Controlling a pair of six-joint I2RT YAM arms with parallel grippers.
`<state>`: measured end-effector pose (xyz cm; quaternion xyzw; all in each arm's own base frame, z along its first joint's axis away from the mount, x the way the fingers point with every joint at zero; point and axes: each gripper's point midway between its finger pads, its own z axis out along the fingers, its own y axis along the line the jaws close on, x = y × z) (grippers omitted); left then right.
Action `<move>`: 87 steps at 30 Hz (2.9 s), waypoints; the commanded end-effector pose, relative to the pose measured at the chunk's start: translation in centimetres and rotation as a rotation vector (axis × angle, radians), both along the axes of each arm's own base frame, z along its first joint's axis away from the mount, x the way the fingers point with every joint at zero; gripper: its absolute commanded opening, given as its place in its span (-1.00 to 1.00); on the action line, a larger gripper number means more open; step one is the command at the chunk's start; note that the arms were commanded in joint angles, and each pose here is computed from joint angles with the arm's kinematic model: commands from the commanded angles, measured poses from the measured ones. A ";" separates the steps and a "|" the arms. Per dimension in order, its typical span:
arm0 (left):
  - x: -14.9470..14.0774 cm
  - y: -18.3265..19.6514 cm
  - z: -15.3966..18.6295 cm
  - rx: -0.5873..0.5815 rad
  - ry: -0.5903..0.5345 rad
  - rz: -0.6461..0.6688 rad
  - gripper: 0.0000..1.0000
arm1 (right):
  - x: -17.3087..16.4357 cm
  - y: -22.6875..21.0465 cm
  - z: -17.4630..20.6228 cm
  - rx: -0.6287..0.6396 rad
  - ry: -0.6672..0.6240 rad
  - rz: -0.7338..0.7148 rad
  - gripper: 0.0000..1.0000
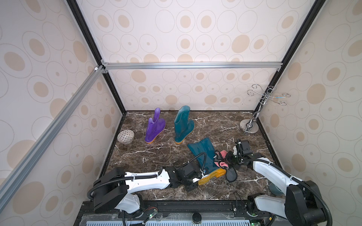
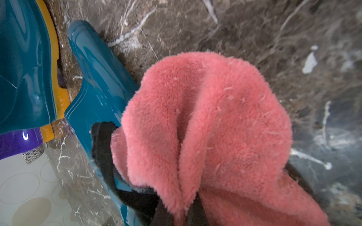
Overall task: Wipe the rubber boots with a cloth
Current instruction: Wipe the dirt off the rubber boot.
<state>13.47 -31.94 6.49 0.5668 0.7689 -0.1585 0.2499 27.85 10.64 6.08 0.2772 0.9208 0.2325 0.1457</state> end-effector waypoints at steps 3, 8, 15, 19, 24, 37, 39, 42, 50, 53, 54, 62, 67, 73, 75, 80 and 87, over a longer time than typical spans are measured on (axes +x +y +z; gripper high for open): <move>-0.9 1.1 -1.7 0.066 0.033 -0.018 -1.00 | 3.1 0.7 -2.3 0.050 0.051 -0.031 -1.00; -0.8 1.1 -1.4 0.055 0.024 -0.014 -1.00 | 2.3 1.4 -2.9 0.096 0.040 -0.020 -1.00; -0.7 1.1 -1.5 0.060 0.018 -0.013 -1.00 | -5.2 -0.2 -1.2 0.056 0.102 0.006 -1.00; -0.6 1.1 -1.5 0.064 0.013 -0.014 -1.00 | -9.9 -0.3 -2.1 0.091 0.168 0.029 -1.00; -0.5 0.9 -1.4 0.065 0.011 -0.015 -1.00 | -11.0 -0.8 1.3 0.075 0.068 0.068 -1.00; 0.3 1.9 1.0 -0.018 -0.009 0.125 0.01 | -4.4 6.5 12.7 0.170 -0.219 0.376 -1.00; 0.4 2.0 1.5 -0.045 -0.003 0.153 -0.25 | -4.5 8.3 13.4 0.156 -0.249 0.435 -1.00; 0.1 1.9 1.4 -0.070 0.034 0.190 -0.55 | -4.9 10.5 13.0 0.173 -0.232 0.475 -1.00; -1.0 1.3 1.0 -0.141 0.087 0.243 -0.45 | -3.7 11.8 10.6 0.167 -0.225 0.480 -1.00; -1.7 1.3 0.5 -0.145 0.090 0.248 -0.49 | -3.6 12.6 10.2 0.199 -0.204 0.495 -1.00; -1.9 1.3 0.3 -0.150 0.098 0.251 -0.52 | -3.9 13.3 9.6 0.224 -0.175 0.512 -1.00; -2.7 2.2 -1.9 -0.127 0.097 0.268 -1.00 | -7.5 15.4 3.8 0.128 0.041 0.654 -1.00; -1.9 2.5 -1.9 -0.104 0.053 0.293 -1.00 | -9.0 16.0 1.7 0.056 0.123 0.735 -1.00; -1.7 2.4 -1.8 -0.094 0.037 0.286 -1.00 | -9.2 19.2 3.3 0.053 0.113 0.814 -1.00; -1.5 2.3 -1.7 -0.092 0.028 0.284 -1.00 | -9.9 20.4 3.1 0.058 0.137 0.835 -1.00; -1.4 2.4 -1.5 -0.092 0.020 0.285 -1.00 | -11.6 21.1 0.9 0.030 0.201 0.848 -1.00; -1.4 2.3 -1.4 -0.094 0.015 0.281 -1.00 | -11.8 18.8 -1.5 -0.091 0.249 0.867 -1.00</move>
